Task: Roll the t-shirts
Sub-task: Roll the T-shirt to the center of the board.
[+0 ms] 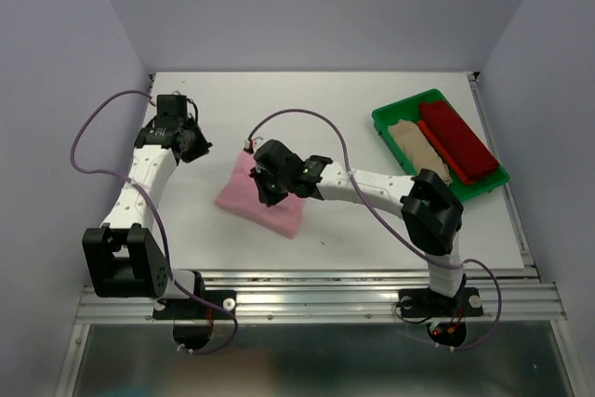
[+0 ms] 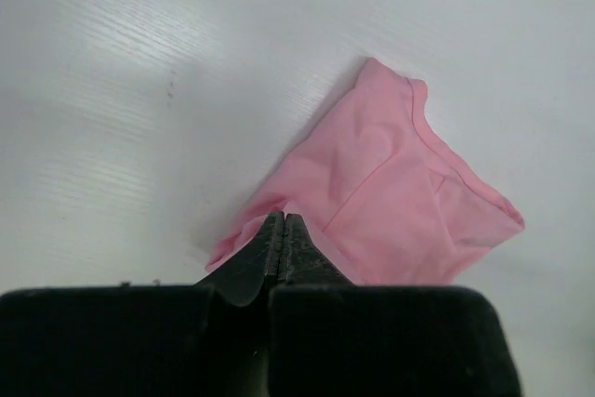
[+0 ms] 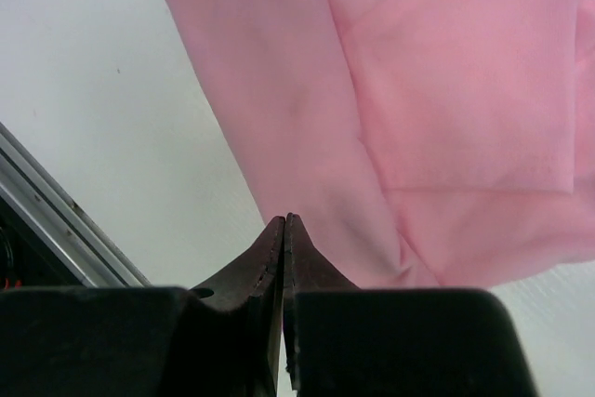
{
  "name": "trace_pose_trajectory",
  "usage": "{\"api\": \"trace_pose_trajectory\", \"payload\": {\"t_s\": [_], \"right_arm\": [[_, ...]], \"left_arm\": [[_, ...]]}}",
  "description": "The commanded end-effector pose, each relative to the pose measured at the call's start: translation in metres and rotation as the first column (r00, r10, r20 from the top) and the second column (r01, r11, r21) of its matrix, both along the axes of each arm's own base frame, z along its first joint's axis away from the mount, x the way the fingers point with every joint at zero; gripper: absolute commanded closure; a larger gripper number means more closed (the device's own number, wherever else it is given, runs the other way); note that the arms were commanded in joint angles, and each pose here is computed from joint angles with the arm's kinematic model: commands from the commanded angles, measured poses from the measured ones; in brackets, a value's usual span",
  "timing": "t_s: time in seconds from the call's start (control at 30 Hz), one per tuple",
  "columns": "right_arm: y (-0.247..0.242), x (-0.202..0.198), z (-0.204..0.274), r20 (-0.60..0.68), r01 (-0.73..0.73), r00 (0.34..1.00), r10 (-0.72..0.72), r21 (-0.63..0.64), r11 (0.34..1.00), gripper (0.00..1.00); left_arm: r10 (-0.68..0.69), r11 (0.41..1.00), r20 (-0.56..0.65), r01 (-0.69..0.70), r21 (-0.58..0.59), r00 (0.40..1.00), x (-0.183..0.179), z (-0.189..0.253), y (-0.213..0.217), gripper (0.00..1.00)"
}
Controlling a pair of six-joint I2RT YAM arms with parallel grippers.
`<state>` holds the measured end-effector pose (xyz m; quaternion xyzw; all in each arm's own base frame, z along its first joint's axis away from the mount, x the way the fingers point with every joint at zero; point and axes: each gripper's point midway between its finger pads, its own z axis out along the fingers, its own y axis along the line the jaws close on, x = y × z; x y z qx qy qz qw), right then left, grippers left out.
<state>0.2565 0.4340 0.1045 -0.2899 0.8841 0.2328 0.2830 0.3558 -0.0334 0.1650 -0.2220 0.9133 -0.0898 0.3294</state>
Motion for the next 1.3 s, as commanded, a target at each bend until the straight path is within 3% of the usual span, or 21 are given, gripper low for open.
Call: {"api": "trace_pose_trajectory", "payload": {"t_s": [0.0,0.2,0.33,0.4,0.63,0.67,0.73,0.83,0.87,1.07,1.27], "right_arm": [[0.029,0.013,0.002,0.056,-0.012,0.998,0.012,0.009,1.0,0.95],[0.051,0.022,-0.032,0.027,-0.026,0.999,0.027,-0.01,1.0,0.95],[0.044,0.022,-0.078,-0.004,-0.017,1.0,0.017,-0.096,0.995,0.96],[0.043,0.022,-0.074,0.002,-0.017,1.0,0.017,-0.094,0.995,0.96],[0.049,0.022,0.007,0.175,-0.03,0.984,0.036,-0.033,0.999,0.9],[0.047,0.024,0.014,0.194,-0.029,0.98,0.035,-0.034,0.999,0.88],[0.043,0.017,0.029,0.261,-0.05,0.963,0.063,-0.057,0.997,0.67],[0.037,0.007,0.034,0.344,-0.043,0.935,0.081,-0.118,0.992,0.5],[0.035,0.006,0.033,0.381,-0.052,0.918,0.108,-0.154,0.987,0.4],[0.025,-0.012,0.006,0.498,-0.044,0.835,0.234,-0.363,0.931,0.29],[0.019,-0.02,-0.019,0.558,-0.015,0.766,0.318,-0.479,0.878,0.27]], "left_arm": [[0.02,0.999,-0.017,-0.019,0.042,1.0,-0.014,0.006,0.017,1.0],[0.075,0.996,0.006,-0.075,0.041,0.997,-0.018,0.014,0.035,1.0],[0.089,0.995,0.029,-0.09,0.038,0.996,-0.021,0.021,0.039,1.0],[0.092,0.995,0.043,-0.094,0.037,0.995,-0.021,0.026,0.04,1.0],[0.104,0.994,0.113,-0.107,0.021,0.988,-0.02,0.051,0.039,1.0],[0.105,0.994,0.119,-0.108,0.021,0.987,-0.02,0.053,0.039,1.0],[0.107,0.994,0.125,-0.11,0.018,0.986,-0.02,0.055,0.039,1.0],[0.108,0.994,0.123,-0.11,0.01,0.986,-0.02,0.053,0.038,1.0],[0.108,0.994,0.12,-0.11,0.009,0.987,-0.02,0.051,0.037,1.0],[0.109,0.994,0.109,-0.111,0.006,0.988,-0.021,0.046,0.037,1.0],[0.112,0.993,0.107,-0.114,0.013,0.988,-0.022,0.045,0.038,1.0]]}}
